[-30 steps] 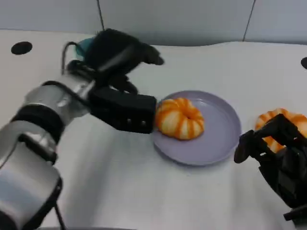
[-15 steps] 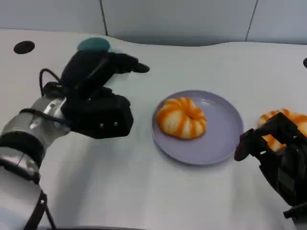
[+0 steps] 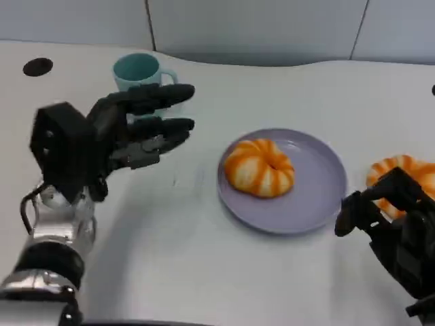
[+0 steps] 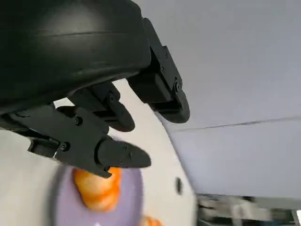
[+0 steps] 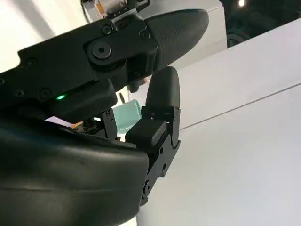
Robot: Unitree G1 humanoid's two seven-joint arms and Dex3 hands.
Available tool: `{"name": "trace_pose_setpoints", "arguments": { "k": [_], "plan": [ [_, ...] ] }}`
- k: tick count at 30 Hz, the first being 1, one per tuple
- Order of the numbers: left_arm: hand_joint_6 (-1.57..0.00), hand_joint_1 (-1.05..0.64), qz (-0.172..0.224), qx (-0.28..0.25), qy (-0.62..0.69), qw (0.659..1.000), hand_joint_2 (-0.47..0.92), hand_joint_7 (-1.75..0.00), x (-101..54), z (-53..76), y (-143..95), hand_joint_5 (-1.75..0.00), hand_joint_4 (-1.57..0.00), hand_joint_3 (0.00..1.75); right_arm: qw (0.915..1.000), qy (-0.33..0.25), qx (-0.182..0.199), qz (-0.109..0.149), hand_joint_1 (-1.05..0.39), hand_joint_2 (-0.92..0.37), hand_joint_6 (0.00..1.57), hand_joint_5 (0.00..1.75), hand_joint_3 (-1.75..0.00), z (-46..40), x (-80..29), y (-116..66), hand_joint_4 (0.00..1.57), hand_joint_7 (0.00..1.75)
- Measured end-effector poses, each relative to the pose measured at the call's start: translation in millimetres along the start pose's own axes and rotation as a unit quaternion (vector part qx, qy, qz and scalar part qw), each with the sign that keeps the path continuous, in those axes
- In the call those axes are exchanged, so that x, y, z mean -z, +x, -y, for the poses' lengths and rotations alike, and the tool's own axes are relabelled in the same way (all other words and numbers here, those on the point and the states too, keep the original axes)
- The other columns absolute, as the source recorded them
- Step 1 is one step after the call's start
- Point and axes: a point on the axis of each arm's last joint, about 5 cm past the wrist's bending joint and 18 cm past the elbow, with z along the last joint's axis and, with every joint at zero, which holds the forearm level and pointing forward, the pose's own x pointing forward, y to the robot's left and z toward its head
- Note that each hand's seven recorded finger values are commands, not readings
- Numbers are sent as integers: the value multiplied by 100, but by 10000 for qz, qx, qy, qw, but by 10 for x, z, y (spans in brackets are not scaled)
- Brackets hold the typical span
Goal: Grasp the bread from the table and place it into the plate.
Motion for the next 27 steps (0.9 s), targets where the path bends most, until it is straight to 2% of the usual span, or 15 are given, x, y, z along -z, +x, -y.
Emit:
{"name": "trace_pose_setpoints", "arguments": {
  "k": [1,2,4,5,7,8,10,16,18,21,23,27],
  "plan": [
    [-13,-45,-203,30,-601,9980,92,-142,88,3,-40,-156,-35,84,10000,-17,40,-76,-55,-92,67,175,-10,35,5,-18,54,126],
    [-6,-45,-385,80,-1161,9925,92,-156,164,6,-80,-165,-32,85,9998,-47,99,-160,-55,-92,66,175,-10,80,6,-45,54,126],
    [-4,-50,-573,153,-1985,9783,92,-171,264,-13,-171,-173,-36,86,9992,-132,245,-289,-55,-92,66,175,-9,180,-15,-105,54,126],
    [-3,-50,-629,155,-2162,9742,92,-173,287,-26,-203,-174,-37,86,9988,-169,304,-336,-55,-92,66,175,-9,218,-27,-129,54,126],
    [-3,-50,-671,176,-2272,9714,92,-174,285,-45,-226,-174,-38,86,9987,-189,339,-326,-55,-92,66,175,-9,242,-36,-139,54,126],
    [-15,-55,-658,180,-2295,9709,92,-174,274,-50,-224,-175,-50,83,9988,-189,321,-320,-54,-92,68,173,-8,244,-36,-133,55,121],
    [-22,-57,-670,271,-2358,9691,92,-175,263,-51,-217,-175,-57,82,9989,-166,289,-322,-54,-92,69,173,-8,253,-30,-117,55,117],
    [-22,-56,-940,425,-2597,9601,92,-175,315,-9,-226,-175,-54,84,9989,-136,306,-332,-54,-92,72,172,-7,300,-34,-119,56,116],
    [-26,-53,-934,443,-2571,9608,92,-175,309,-5,-221,-175,-56,89,9989,-136,308,-331,-53,-92,73,171,-6,300,-35,-120,56,113],
    [-28,-46,-937,457,-2508,9624,83,-175,303,-3,-216,-175,-62,117,9989,-132,308,-322,-54,-92,74,171,-6,303,-37,-122,57,111],
    [-29,-44,-954,464,-2384,9654,79,-175,298,-4,-214,-175,-64,129,9989,-132,312,-319,-54,-92,73,171,-7,304,-37,-123,56,111],
    [-33,-48,-984,338,-2267,9684,78,-175,304,-7,-217,-175,-70,136,9989,-148,313,-323,-54,-92,71,173,-9,303,-37,-126,55,113]
  ]
}}
